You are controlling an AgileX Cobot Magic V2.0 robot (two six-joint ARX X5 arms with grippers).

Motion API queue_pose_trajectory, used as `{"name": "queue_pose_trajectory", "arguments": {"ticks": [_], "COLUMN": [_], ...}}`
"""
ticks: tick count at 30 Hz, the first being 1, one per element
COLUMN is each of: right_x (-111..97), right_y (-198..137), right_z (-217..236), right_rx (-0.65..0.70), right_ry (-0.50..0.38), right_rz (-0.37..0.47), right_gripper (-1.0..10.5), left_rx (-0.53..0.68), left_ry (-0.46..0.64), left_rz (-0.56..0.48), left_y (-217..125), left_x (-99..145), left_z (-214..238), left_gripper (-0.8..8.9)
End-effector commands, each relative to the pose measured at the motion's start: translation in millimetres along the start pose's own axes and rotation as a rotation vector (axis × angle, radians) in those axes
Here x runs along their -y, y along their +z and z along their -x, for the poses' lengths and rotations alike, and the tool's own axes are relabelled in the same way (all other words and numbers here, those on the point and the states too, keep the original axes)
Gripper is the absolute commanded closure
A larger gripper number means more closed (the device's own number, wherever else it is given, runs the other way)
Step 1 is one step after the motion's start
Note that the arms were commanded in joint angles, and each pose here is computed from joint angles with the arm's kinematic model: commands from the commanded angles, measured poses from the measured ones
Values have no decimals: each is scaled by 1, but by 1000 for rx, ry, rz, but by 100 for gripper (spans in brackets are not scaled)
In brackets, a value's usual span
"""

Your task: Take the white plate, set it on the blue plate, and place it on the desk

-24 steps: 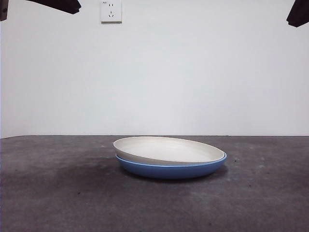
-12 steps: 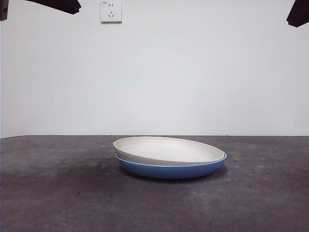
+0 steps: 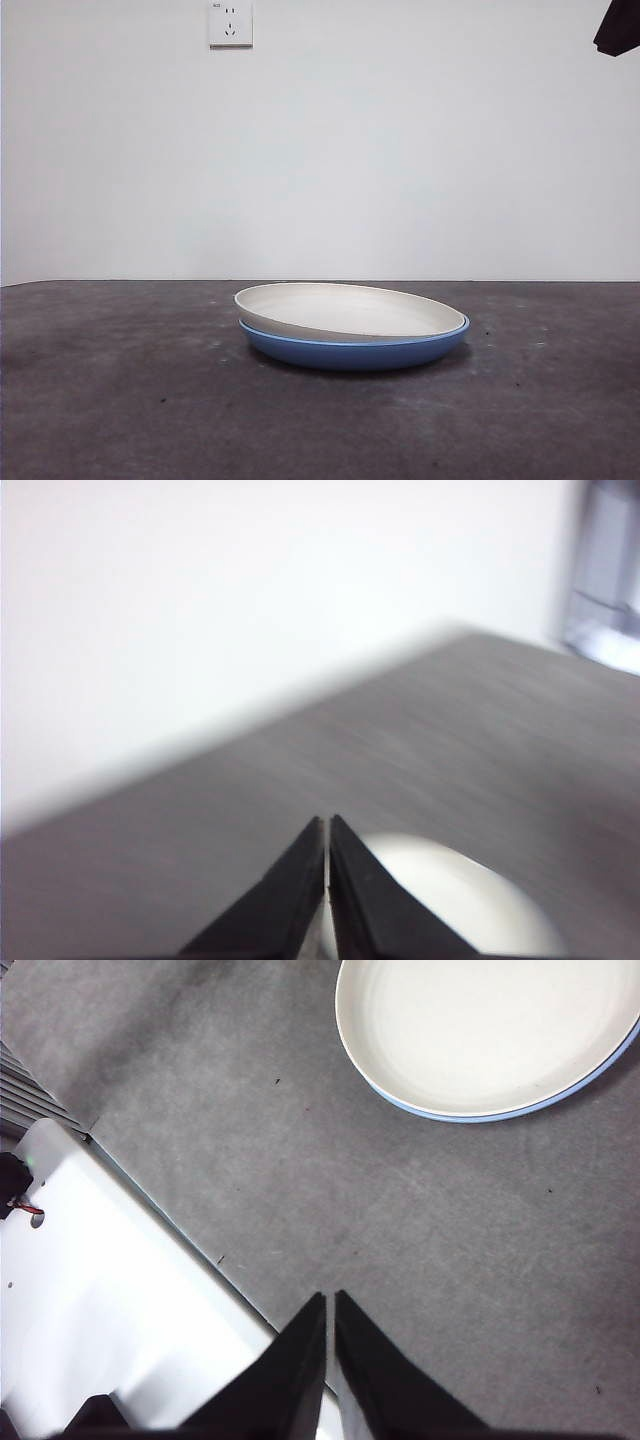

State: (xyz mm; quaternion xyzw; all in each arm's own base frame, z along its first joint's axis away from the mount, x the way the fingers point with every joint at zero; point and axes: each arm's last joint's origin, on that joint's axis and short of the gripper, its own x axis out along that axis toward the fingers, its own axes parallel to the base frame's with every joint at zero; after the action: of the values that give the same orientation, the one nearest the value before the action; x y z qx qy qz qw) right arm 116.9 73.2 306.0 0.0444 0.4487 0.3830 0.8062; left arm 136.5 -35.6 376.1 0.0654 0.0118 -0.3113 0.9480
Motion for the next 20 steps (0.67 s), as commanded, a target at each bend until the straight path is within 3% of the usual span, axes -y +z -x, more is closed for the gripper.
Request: {"name": "queue_pose_trajectory", "arguments": {"ticks": [1,5,8,11,20], "right_x": [-2,-1,-2,-1,-1], "right_y": [2,2,2,2,2], "right_z": [0,0,0,0,0], "right_rx": [9,8,9,8,8], "right_ry": [8,8,8,8,8], "right_rz": [22,22,22,21,21], "right_gripper": [939,939,939,939,939], "left_rx": [89,120,100,74,-18], "left_ry": [237,517,628,685,690], "left_rz": [-72,-86,-78,-68,-3], "left_y": [-7,-39,-69,-100,-178], "left_x": [-4,-1,4,8,14], "left_z": [20,43,52,56,50], "left_gripper": [804,804,804,804,804]}}
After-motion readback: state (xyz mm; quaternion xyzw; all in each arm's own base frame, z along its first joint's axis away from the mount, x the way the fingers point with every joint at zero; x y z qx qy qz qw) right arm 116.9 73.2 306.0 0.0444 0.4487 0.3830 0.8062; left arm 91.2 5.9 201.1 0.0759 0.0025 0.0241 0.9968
